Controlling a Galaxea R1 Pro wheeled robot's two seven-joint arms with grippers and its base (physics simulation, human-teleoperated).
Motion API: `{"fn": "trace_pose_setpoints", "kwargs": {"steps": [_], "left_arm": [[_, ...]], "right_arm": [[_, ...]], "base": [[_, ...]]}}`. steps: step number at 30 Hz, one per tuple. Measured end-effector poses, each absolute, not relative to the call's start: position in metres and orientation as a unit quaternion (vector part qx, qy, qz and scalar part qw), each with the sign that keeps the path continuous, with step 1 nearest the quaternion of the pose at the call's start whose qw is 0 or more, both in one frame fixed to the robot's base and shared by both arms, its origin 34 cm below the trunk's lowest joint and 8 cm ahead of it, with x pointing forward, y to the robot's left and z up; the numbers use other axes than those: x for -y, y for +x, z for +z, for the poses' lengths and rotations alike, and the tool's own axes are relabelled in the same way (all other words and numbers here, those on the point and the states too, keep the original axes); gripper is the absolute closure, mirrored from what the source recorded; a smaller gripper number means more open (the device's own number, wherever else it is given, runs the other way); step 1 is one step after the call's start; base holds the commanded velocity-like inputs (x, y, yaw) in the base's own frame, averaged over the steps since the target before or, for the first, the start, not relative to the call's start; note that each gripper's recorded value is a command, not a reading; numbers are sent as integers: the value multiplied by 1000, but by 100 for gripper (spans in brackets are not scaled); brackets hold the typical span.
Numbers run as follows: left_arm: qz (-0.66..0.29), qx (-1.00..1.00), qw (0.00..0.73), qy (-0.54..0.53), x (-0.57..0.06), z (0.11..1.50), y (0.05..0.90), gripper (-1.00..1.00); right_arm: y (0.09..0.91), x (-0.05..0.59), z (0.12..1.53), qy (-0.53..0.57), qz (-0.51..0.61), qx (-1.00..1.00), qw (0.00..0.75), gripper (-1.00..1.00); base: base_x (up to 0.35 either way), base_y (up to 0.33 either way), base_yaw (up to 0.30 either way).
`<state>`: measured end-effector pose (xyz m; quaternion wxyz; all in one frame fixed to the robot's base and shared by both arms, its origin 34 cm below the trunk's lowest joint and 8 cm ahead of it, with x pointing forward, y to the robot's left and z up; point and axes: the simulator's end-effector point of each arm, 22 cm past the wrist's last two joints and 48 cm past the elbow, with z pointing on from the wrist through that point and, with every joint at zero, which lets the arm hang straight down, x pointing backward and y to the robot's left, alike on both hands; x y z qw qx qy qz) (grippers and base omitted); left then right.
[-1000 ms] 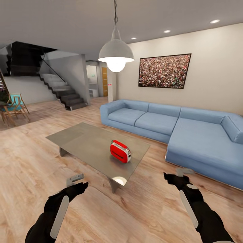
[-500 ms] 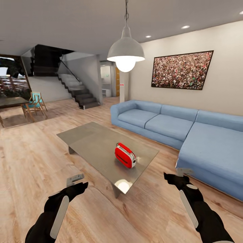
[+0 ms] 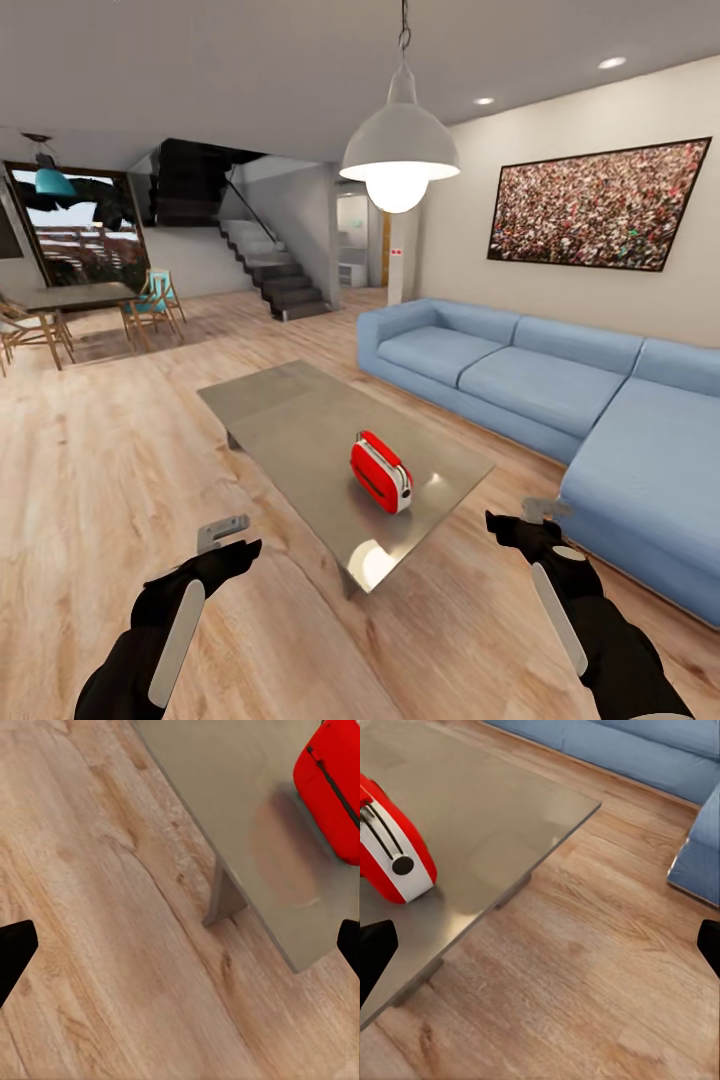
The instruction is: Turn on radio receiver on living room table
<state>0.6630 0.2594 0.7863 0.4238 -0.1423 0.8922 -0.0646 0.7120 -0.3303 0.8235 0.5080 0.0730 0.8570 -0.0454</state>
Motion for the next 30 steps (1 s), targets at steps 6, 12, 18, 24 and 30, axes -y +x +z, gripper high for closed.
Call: {"fn": "trace_pose_setpoints", "kwargs": {"steps": [6, 12, 18, 24, 30], "left_arm": [[-65, -892, 424, -142, -259, 786, 663, -100], [-64, -892, 424, -142, -259, 786, 663, -100], [-64, -892, 424, -142, -260, 786, 663, -100], [-64, -892, 424, -142, -260, 786, 663, -100], [-64, -892, 424, -142, -260, 786, 663, -100]], "right_arm": [[712, 330, 824, 73, -45, -857, 508, -100], [712, 330, 824, 73, -45, -857, 508, -100], [712, 330, 824, 73, -45, -857, 508, -100], [712, 330, 824, 73, -45, -857, 508, -100], [712, 331, 824, 74, -46, -857, 508, -100]], "base": [[132, -320, 260], [131, -321, 260], [81, -327, 260], [5, -333, 260], [-161, -295, 260]]}}
